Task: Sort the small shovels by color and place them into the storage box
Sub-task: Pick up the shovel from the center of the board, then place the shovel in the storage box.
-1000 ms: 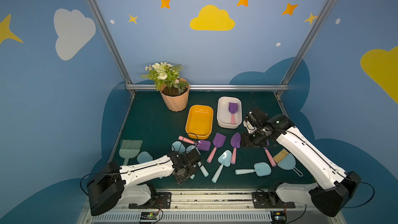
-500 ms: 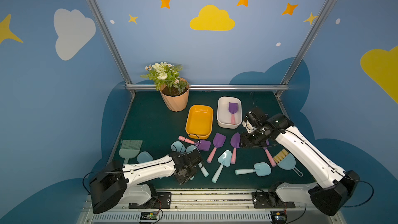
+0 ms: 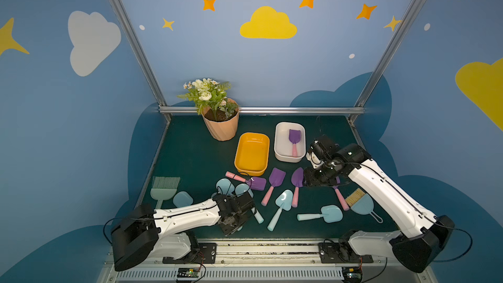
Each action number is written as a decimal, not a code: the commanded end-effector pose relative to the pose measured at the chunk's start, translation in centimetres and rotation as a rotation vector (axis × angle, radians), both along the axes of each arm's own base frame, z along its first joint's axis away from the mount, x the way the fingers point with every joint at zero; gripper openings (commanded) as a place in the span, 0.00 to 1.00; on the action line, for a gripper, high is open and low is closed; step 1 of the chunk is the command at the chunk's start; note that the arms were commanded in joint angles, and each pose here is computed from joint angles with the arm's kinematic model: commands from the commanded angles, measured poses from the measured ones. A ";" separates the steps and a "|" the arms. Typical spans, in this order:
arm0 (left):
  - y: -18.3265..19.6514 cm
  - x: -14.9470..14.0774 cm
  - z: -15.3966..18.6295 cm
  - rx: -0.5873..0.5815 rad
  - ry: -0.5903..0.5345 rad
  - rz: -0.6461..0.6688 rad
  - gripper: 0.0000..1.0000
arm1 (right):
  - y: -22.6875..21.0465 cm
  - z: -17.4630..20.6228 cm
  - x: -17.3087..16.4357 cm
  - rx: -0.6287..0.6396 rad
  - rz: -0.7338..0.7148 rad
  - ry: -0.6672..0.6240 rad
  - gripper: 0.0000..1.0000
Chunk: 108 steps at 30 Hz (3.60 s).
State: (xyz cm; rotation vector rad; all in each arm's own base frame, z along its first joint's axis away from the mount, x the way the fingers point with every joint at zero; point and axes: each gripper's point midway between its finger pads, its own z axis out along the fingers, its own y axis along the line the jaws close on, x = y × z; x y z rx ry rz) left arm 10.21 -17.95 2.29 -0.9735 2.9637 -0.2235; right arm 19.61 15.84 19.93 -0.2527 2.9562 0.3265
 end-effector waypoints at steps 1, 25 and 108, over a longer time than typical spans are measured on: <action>0.6 -0.3 -0.1 0.013 0.001 0.009 0.20 | -0.1 0.2 -0.2 0.009 0.004 -0.002 0.58; 1.8 -0.5 1.6 0.053 -0.038 0.022 0.03 | -0.1 0.1 -0.3 0.014 0.001 0.004 0.58; -1.7 29.5 4.2 0.172 0.063 -0.907 0.03 | -0.2 -2.2 0.3 -0.059 -0.037 0.102 0.57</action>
